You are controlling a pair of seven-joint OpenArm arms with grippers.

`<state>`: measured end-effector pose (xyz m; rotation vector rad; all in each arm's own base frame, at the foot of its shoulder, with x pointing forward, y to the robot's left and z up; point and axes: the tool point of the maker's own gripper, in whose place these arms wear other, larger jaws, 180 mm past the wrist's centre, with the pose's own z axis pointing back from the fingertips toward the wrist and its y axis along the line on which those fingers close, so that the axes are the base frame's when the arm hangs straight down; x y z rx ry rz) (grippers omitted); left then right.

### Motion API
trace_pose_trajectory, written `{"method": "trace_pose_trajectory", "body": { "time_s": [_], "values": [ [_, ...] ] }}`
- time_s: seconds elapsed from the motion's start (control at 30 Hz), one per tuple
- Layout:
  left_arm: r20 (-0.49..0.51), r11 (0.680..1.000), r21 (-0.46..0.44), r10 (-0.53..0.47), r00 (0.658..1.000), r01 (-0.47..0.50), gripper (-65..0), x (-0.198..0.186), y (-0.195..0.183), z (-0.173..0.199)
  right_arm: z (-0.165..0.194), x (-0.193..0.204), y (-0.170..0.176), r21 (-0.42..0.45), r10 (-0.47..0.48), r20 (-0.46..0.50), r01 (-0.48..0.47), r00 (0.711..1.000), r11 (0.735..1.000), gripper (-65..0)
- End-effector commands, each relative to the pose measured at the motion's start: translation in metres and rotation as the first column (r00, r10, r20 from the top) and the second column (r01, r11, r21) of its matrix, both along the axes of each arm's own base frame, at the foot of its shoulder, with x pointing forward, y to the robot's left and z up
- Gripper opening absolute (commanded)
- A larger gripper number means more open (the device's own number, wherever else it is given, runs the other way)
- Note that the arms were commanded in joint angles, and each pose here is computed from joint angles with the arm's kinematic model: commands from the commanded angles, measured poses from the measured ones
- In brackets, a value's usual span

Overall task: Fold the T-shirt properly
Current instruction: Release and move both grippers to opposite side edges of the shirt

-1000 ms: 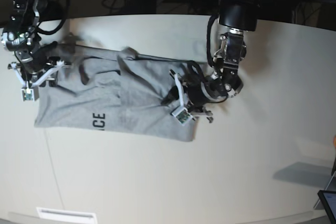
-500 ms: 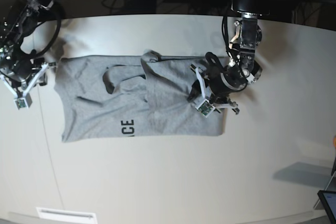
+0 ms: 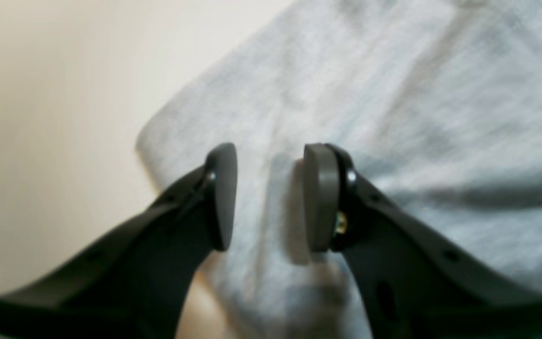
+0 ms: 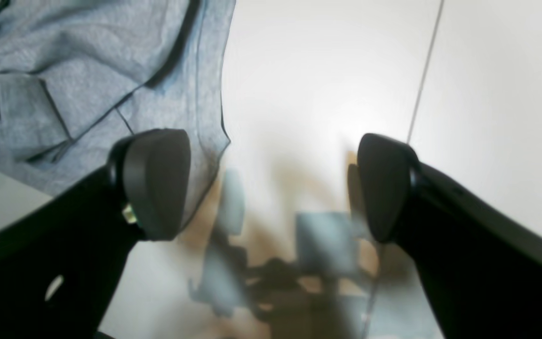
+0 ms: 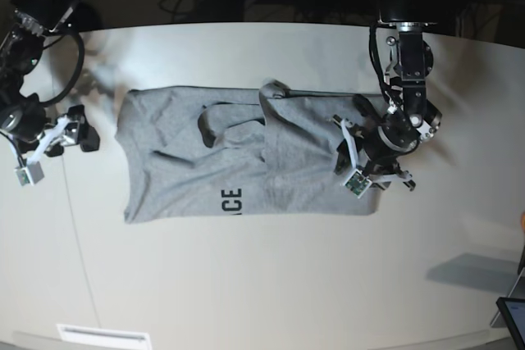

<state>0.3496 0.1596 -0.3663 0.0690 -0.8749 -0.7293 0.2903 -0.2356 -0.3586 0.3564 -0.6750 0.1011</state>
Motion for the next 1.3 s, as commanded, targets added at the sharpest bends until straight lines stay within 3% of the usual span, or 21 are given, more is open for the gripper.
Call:
{"method": "trace_pose_trajectory", "body": {
  "time_s": [0.0,0.2,0.43,0.53,0.67,0.8,0.93,1.13,1.27],
  "values": [
    [0.055,1.000,-0.011,0.008,0.998,-0.007,-41.7,0.010,0.003,0.016,0.007,0.007,0.000,0.019,-0.001,0.032,0.000,0.999,1.000,-11.5],
    [0.056,1.000,0.017,0.022,0.998,-0.023,-41.7,0.009,0.019,0.018,-0.009,0.015,0.014,0.170,-0.009,0.001,0.009,1.000,0.985,-10.9],
    [0.058,0.984,0.082,0.152,0.987,-0.156,-41.7,-0.004,0.088,0.022,-0.013,0.020,0.032,0.382,-0.023,0.008,0.018,1.000,0.924,-10.9],
    [0.063,0.970,0.121,0.204,0.977,-0.210,-41.7,-0.011,0.121,0.028,-0.015,0.023,0.035,0.421,-0.032,0.005,0.027,0.999,0.907,-10.7],
    [0.029,0.957,0.157,0.244,0.969,-0.246,-41.7,-0.024,0.148,0.019,-0.016,0.027,0.047,0.424,0.006,0.002,-0.006,1.000,0.905,-10.7],
    [-0.037,0.954,0.151,0.266,0.963,-0.258,-41.7,-0.033,0.154,-0.004,-0.015,0.033,0.065,0.430,0.048,0.017,-0.051,0.999,0.902,-10.7],
    [-0.066,0.956,0.137,0.269,0.961,-0.259,-41.7,-0.036,0.151,-0.014,-0.017,0.037,0.080,0.476,0.020,-0.025,-0.006,0.999,0.879,-10.7],
    [-0.118,0.978,0.132,0.176,0.977,-0.161,-41.7,-0.034,0.118,-0.032,-0.017,0.038,0.089,0.492,0.029,-0.028,-0.012,0.999,0.871,-10.7],
    [-0.112,0.984,0.103,0.158,0.981,-0.147,-41.7,-0.027,0.101,-0.033,-0.014,0.042,0.086,0.483,0.019,-0.011,-0.011,1.000,0.876,-10.7]
  ]
}}
